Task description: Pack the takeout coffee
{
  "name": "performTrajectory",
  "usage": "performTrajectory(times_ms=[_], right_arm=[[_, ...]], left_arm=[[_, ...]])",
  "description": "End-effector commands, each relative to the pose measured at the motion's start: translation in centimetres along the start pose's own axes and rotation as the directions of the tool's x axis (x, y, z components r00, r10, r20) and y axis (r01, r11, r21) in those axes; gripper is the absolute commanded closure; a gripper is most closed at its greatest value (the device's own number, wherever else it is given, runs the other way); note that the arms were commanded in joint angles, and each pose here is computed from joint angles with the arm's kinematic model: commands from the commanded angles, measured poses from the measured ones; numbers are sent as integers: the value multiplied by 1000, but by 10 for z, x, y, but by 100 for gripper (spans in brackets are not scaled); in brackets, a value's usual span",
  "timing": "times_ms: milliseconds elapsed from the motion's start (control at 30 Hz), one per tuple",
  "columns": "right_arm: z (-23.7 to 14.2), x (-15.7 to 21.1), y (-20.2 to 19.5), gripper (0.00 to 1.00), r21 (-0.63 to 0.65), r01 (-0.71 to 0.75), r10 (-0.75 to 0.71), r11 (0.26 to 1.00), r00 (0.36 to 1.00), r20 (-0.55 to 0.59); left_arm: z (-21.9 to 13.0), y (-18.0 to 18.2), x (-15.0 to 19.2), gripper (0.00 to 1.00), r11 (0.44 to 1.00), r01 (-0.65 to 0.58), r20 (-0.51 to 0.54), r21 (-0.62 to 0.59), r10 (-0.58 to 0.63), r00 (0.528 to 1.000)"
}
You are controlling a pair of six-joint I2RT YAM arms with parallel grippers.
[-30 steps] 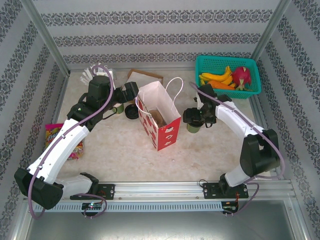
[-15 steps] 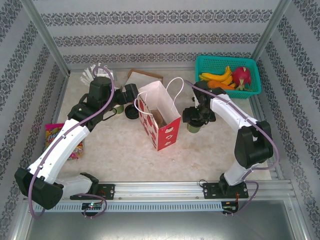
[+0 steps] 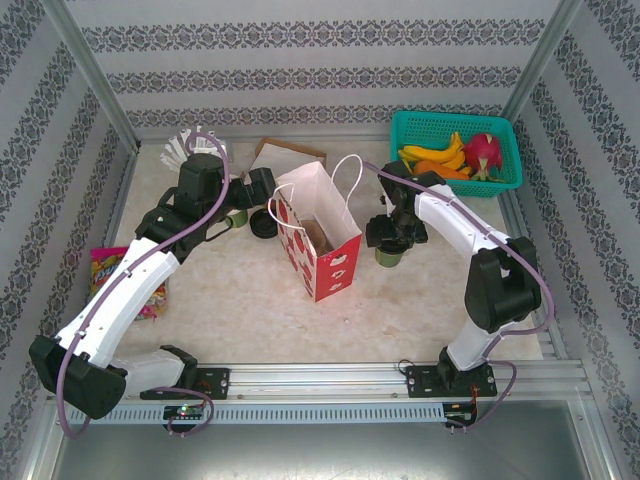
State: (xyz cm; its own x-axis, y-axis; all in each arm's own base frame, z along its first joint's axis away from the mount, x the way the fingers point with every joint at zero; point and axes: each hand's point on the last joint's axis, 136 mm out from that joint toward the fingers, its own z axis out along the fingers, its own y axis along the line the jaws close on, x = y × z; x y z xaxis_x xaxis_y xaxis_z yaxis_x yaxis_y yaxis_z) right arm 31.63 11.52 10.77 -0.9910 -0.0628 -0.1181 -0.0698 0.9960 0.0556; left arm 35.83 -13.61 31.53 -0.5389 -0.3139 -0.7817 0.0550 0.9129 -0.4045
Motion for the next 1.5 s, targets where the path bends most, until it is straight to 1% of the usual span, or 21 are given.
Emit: performTrajectory(times_ms=[0, 67, 167, 267, 400, 500, 633, 833, 933, 1067, 1200, 1333, 1467], right_arm=[[1, -3, -3, 19, 37, 31, -31, 999, 1000, -4], [-2, -6, -2, 20, 28, 35, -35, 999, 999, 13], [-6, -6, 1, 22, 11, 38, -38, 999, 999, 23], [-7, -1, 0, 25, 8, 42, -43, 999, 999, 22], [-9, 6, -1, 27, 3, 43, -43, 999, 999, 21], [-8, 13, -3, 28, 6, 42, -42, 999, 999, 13], [-8, 23, -4, 29, -2, 40, -40, 999, 999, 8], [-13, 37, -5, 30, -9, 47, -47, 999, 999, 4], [-14, 43, -6, 30, -10, 52, -52, 999, 999, -2], [-15, 50, -6, 30, -12, 61, -61, 998, 998, -9], [-15, 55, -3, 30, -15, 75, -75, 997, 997, -19], [-16, 59, 1, 30, -19, 89, -90, 996, 996, -25], [-16, 61, 3, 30, -21, 100, -101, 995, 994, -31]], left_arm=[[-18, 5, -26, 0, 999, 10, 101, -30, -7, 995], [-22, 5, -35, 0, 999, 2, 141, -37, 3, 990], [-28, 7, -47, 0, 998, -8, 174, -68, 19, 985], [-31, 7, -51, 0, 997, -6, 182, -72, 19, 983], [-35, 14, -56, 0, 992, -10, 181, -124, 32, 983], [-35, 16, -62, 0, 990, -20, 164, -142, 44, 986], [-28, 9, -68, 0, 991, -61, 121, -117, 75, 990], [-7, 0, -70, 0, 988, -131, 10, -79, 132, 991], [2, -1, -74, 0, 983, -166, -7, -74, 166, 986], [14, -12, -78, 0, 968, -250, -15, -7, 250, 968], [32, -30, -67, 0, 940, -324, -94, 106, 334, 938], [51, -39, -58, 0, 916, -359, -166, 178, 387, 907], [64, -52, -49, 0, 884, -377, -209, 276, 438, 874]])
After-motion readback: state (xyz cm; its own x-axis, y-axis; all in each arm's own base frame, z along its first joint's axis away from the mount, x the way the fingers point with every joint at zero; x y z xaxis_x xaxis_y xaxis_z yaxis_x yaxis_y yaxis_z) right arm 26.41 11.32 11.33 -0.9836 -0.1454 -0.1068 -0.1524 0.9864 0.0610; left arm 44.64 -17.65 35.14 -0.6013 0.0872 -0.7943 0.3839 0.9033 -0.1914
